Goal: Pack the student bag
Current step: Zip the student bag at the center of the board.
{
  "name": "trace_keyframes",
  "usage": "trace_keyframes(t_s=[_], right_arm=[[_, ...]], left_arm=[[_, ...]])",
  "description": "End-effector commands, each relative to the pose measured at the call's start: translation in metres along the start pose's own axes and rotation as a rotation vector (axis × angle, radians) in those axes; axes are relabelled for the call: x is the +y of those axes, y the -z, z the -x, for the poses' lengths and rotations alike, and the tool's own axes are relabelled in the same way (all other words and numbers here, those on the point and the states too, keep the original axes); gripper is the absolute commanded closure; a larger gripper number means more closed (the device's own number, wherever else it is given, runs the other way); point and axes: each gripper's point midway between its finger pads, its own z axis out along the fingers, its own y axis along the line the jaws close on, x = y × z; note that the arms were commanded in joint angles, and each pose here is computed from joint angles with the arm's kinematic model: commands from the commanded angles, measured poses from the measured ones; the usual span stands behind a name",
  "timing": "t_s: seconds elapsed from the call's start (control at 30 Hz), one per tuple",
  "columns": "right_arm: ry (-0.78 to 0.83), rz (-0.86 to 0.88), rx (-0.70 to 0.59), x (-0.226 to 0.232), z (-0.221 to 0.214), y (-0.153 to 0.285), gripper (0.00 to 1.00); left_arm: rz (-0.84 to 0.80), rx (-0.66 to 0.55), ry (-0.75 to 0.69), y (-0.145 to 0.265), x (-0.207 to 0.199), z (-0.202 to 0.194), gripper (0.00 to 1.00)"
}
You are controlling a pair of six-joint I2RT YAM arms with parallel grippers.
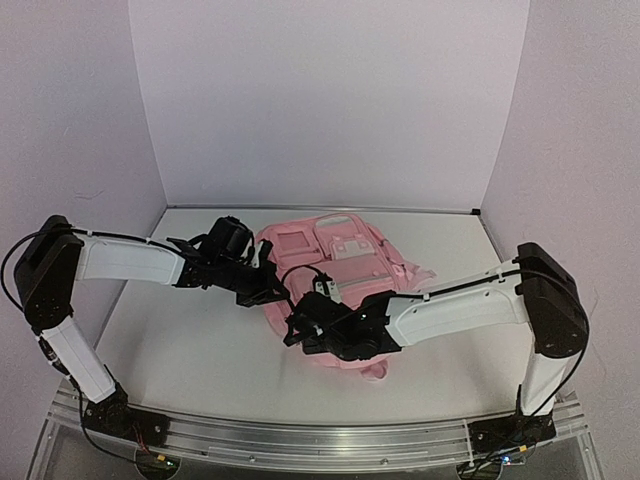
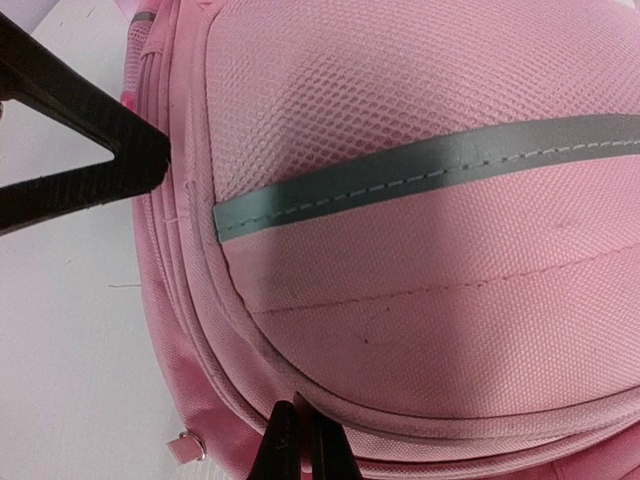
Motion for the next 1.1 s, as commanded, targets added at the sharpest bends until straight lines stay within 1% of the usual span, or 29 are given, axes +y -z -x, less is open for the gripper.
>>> trace_keyframes(t_s=[0.0, 0.03, 0.1, 0.17, 0.27, 0.37, 0.53, 0.6, 0.73, 0.83, 0.97, 1.0, 1.07], right_arm=[[-0.026, -0.018, 0.005, -0.022, 0.006, 0.016, 1.00], [-0.025, -0.014, 0.012, -0.023, 0.005, 0.017, 1.00], [-0.022, -0.009, 0.023, -0.024, 0.002, 0.018, 1.00], [-0.021, -0.004, 0.028, -0.024, 0.000, 0.017, 1.00], [-0.022, 0.007, 0.028, -0.020, 0.001, 0.016, 1.00], [-0.023, 0.020, 0.022, -0.015, 0.005, 0.017, 1.00], [-0.025, 0.032, 0.006, -0.010, 0.013, 0.020, 1.00], [-0.028, 0.036, 0.001, -0.010, 0.015, 0.022, 1.00], [-0.031, 0.046, 0.004, -0.008, 0.016, 0.023, 1.00], [-0.037, 0.057, 0.012, -0.006, 0.015, 0.025, 1.00], [-0.052, 0.091, 0.035, -0.007, 0.013, 0.034, 1.00], [-0.054, 0.095, 0.042, -0.010, 0.012, 0.036, 1.00], [-0.059, 0.093, 0.061, -0.019, 0.007, 0.037, 1.00]], left_arm=[[-0.076, -0.039, -0.041, 0.000, -0.018, 0.016, 0.97], [-0.109, -0.032, -0.054, 0.001, -0.025, 0.016, 0.92], [-0.162, -0.033, -0.076, 0.003, -0.037, 0.017, 0.79], [-0.196, -0.033, -0.082, 0.005, -0.044, 0.017, 0.69], [-0.218, -0.026, -0.080, 0.002, -0.048, 0.016, 0.59], [-0.205, -0.006, -0.065, -0.007, -0.045, 0.012, 0.55], [-0.119, 0.010, 0.001, -0.020, -0.021, 0.009, 0.54], [-0.108, 0.017, 0.013, -0.023, -0.017, 0.007, 0.56], [-0.144, 0.031, 0.012, -0.028, -0.023, 0.005, 0.66], [-0.137, 0.032, 0.017, -0.031, -0.023, 0.007, 0.78], [-0.066, -0.006, 0.020, -0.031, -0.011, 0.016, 0.96], [-0.058, -0.016, 0.021, -0.030, -0.009, 0.018, 0.99], [-0.051, -0.030, 0.019, -0.028, -0.006, 0.022, 1.00]])
